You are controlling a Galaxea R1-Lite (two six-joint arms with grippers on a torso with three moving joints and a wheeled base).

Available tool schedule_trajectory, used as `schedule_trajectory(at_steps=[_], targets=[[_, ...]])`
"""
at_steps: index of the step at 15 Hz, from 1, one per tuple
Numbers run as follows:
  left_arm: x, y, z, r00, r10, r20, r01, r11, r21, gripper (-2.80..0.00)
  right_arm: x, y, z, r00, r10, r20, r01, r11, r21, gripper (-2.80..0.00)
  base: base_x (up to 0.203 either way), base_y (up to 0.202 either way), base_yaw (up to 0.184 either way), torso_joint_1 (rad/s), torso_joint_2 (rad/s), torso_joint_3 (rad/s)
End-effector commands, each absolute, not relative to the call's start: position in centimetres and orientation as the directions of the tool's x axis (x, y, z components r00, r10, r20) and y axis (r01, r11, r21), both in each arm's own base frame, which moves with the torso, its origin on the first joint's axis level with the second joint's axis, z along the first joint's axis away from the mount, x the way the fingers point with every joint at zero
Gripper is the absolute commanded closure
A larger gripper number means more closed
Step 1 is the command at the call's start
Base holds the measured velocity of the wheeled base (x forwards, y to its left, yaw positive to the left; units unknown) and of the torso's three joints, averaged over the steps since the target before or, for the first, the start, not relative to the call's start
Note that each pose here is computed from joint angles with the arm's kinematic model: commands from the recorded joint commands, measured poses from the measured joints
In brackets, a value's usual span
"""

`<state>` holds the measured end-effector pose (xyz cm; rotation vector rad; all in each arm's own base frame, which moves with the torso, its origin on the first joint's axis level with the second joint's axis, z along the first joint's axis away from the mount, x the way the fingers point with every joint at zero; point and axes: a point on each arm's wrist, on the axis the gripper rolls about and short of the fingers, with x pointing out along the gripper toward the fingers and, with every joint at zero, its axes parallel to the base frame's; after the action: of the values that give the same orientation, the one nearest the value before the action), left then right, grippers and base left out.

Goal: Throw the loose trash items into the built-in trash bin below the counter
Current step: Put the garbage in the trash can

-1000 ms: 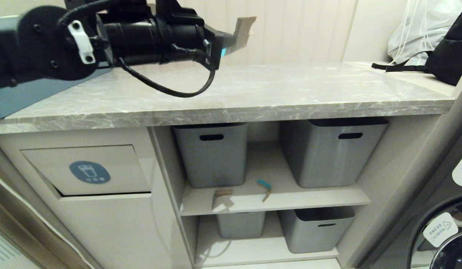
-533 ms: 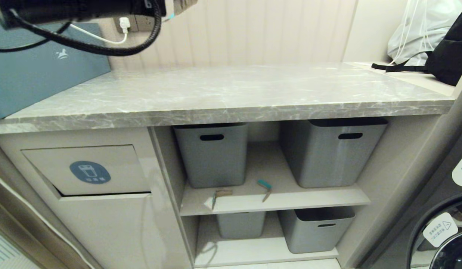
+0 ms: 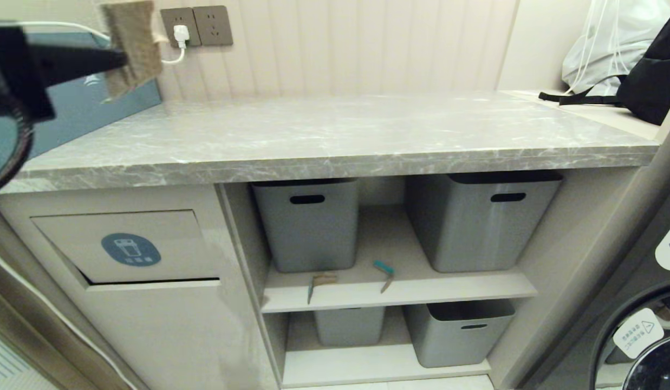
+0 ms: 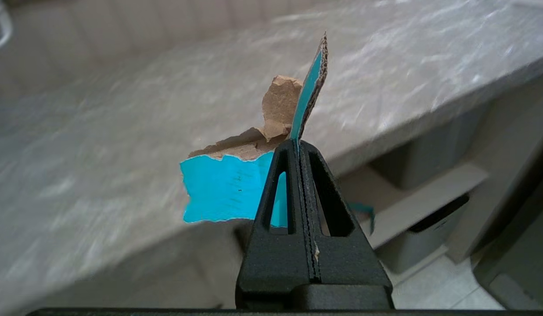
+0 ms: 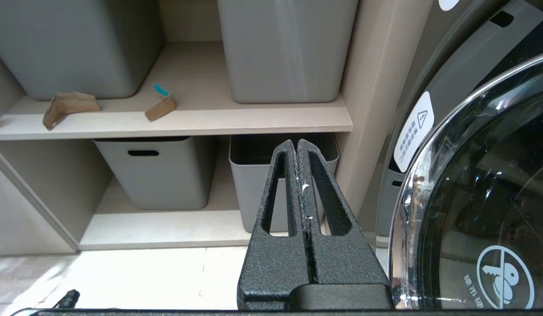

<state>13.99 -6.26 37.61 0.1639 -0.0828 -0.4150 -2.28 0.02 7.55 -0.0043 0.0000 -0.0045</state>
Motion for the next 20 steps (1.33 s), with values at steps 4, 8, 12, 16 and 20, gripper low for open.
schedule_trajectory(at_steps=[4, 8, 12, 16, 20], targets=[[5.2, -1.1, 33.4, 0.974, -0.199, 0.111, 0.182, 0.971, 0.153, 0.0, -2.3, 0.0, 7.5, 1.0, -0.005, 0.0, 0.005, 1.0, -0.005, 0.0, 0.0, 0.0, 0.0, 0.0, 0.0, 0.0], [4.6, -0.1, 28.5, 1.0, -0.014, 0.005, 0.013, 0.993, 0.114, 0.0, -2.3, 0.0, 7.5, 1.0, -0.005, 0.0, 0.005, 1.0, -0.005, 0.0, 0.0, 0.0, 0.0, 0.0, 0.0, 0.0], [6.5, 0.9, 23.6, 0.975, 0.143, -0.169, -0.129, 0.988, 0.089, 0.0, -2.3, 0.0, 7.5, 1.0, -0.005, 0.0, 0.005, 1.0, -0.005, 0.0, 0.0, 0.0, 0.0, 0.0, 0.0, 0.0], [8.1, 1.6, 20.2, 0.965, 0.184, -0.187, -0.17, 0.982, 0.087, 0.0, -2.3, 0.0, 7.5, 1.0, -0.005, 0.0, 0.005, 1.0, -0.005, 0.0, 0.0, 0.0, 0.0, 0.0, 0.0, 0.0], [10.3, 2.6, 17.7, 0.95, 0.212, -0.23, -0.197, 0.977, 0.085, 0.0, -2.3, 0.0, 7.5, 1.0, -0.003, 0.0, 0.003, 1.0, -0.005, 0.0, 0.0, 0.0, 0.0, 0.0, 0.0, 0.0]])
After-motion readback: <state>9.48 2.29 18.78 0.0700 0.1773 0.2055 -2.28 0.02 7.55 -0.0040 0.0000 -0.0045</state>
